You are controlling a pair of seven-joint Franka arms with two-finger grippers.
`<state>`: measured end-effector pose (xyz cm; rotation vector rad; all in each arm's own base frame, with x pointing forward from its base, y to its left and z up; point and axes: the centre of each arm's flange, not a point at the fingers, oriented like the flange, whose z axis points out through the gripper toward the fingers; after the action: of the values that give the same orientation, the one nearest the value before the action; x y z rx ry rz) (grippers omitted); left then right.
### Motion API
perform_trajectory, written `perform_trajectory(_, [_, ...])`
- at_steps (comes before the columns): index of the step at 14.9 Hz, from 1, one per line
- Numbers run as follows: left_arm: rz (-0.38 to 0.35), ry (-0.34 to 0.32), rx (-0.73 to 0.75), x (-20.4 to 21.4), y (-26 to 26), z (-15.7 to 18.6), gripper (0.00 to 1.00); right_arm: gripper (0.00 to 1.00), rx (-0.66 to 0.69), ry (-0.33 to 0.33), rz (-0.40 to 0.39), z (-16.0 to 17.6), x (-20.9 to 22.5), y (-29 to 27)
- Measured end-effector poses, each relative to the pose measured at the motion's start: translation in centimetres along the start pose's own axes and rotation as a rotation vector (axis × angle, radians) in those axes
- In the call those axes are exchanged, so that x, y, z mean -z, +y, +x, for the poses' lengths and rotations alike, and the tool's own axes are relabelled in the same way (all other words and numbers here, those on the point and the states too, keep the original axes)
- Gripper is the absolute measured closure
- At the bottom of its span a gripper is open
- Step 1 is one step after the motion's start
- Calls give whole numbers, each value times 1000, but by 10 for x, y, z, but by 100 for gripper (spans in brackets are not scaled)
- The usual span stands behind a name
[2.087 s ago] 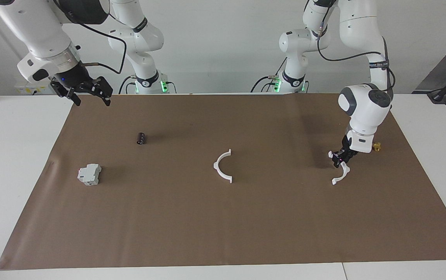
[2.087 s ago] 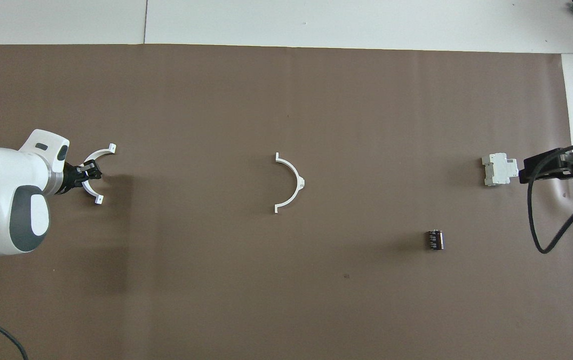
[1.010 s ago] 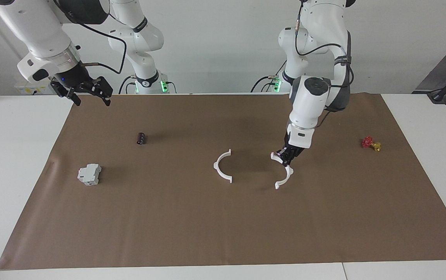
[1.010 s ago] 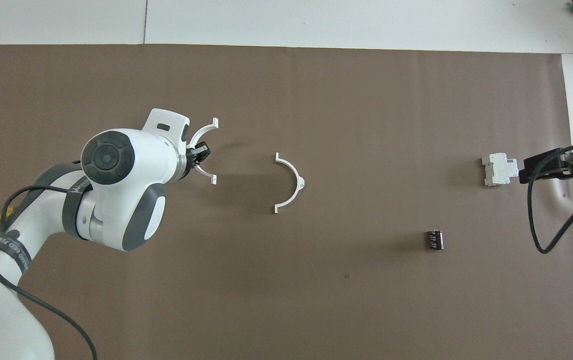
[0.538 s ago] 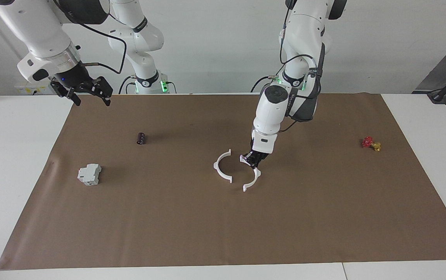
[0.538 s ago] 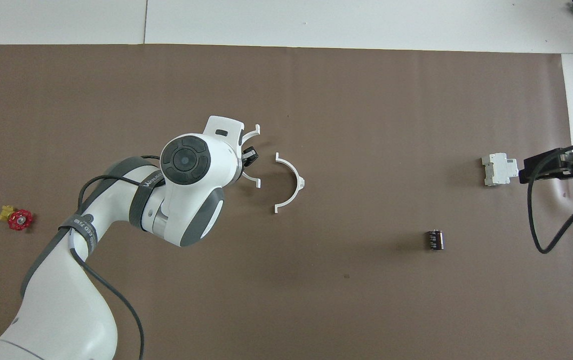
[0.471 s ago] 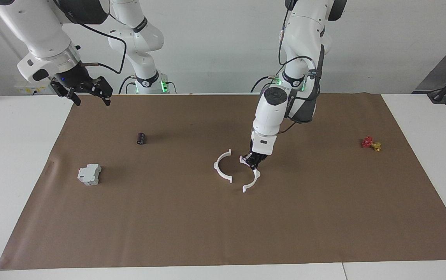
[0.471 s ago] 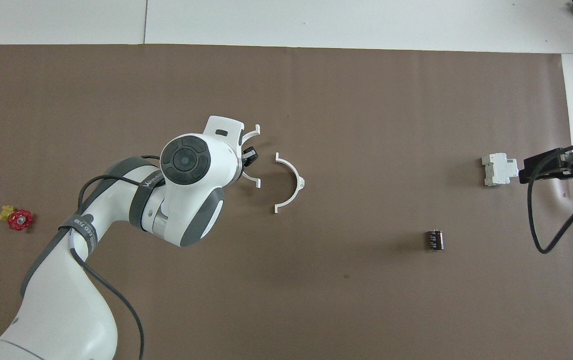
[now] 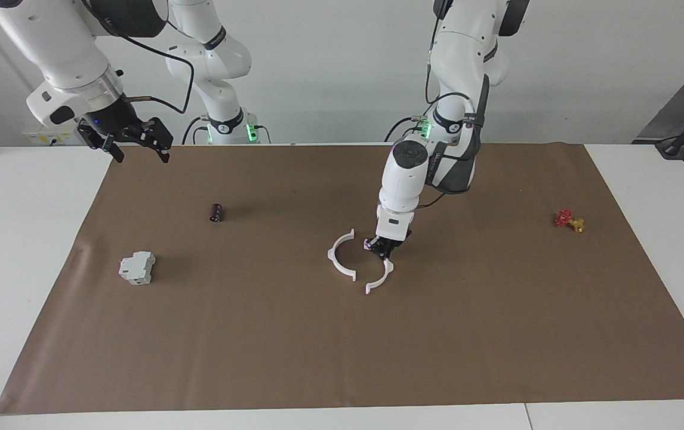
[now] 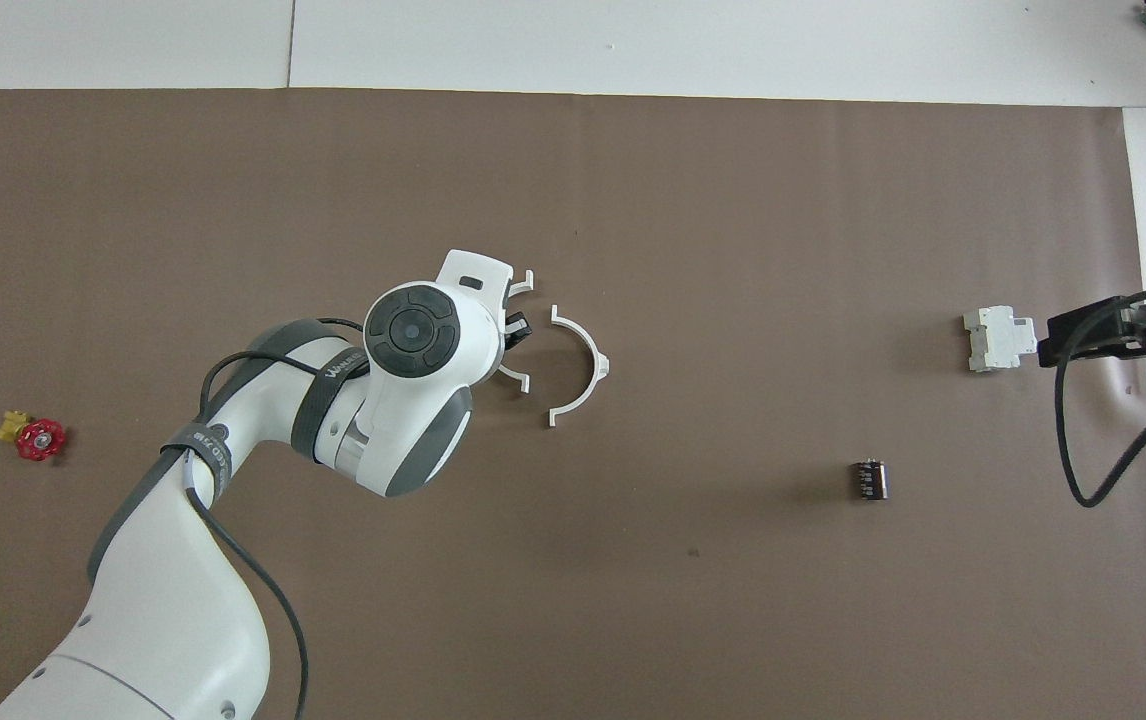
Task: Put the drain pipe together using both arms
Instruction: 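Carry the held clamp half toward the clamp half at the centre, then press the held clamp half against the other half to join them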
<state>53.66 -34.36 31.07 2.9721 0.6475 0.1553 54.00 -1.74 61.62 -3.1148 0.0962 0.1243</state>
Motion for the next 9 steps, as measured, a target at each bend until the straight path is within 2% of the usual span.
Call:
perform_trajectory(5, [23, -12, 19, -4, 5, -19, 93, 0, 0, 0, 0, 0, 0, 0])
perform_trajectory(9, [70, -15, -4, -2, 5, -29, 93, 0, 0, 0, 0, 0, 0, 0])
